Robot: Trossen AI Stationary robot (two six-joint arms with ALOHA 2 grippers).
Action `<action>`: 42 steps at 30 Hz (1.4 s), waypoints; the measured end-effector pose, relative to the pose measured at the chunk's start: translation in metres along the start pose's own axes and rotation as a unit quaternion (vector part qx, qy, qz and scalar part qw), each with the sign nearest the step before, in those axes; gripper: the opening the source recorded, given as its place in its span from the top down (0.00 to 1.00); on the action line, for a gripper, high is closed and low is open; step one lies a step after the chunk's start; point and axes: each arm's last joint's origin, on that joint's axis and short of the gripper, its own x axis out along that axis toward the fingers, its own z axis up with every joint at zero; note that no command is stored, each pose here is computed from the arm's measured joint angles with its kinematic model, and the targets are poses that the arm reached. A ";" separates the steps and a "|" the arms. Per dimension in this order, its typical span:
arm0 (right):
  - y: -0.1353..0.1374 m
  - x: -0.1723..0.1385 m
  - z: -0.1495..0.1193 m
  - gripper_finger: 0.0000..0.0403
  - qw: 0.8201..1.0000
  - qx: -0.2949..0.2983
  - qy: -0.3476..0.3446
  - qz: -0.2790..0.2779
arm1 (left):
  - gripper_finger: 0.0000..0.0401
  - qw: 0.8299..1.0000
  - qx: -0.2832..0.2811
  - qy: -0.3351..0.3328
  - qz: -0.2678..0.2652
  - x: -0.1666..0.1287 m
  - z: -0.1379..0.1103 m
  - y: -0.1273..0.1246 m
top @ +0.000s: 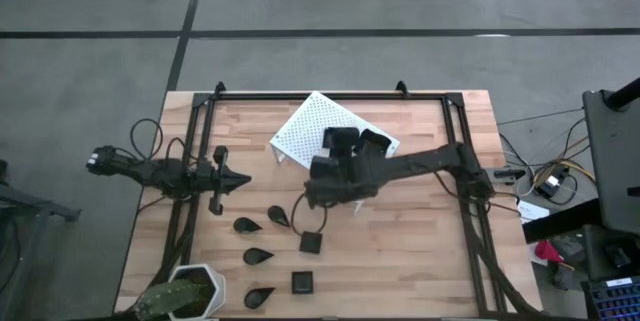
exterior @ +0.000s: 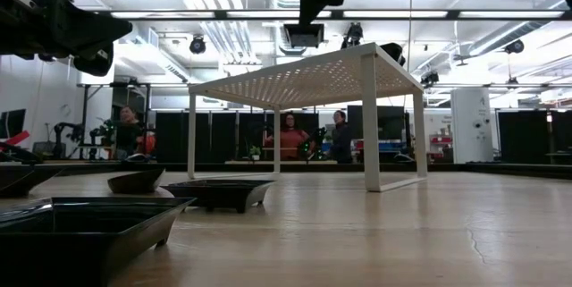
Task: Pick & Place Mini shaped plates
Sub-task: Stack the square plate on top of the other square plate on the shelf
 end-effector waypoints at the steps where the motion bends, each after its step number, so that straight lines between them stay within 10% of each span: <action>1: -0.002 0.002 -0.001 0.98 1.000 0.003 0.002 0.000 | 1.00 1.000 0.000 0.000 0.000 0.000 0.000 0.000; 42: -0.013 0.041 -0.029 0.98 0.996 0.061 -0.033 0.056 | 1.00 1.000 0.000 0.000 0.000 0.000 0.000 0.000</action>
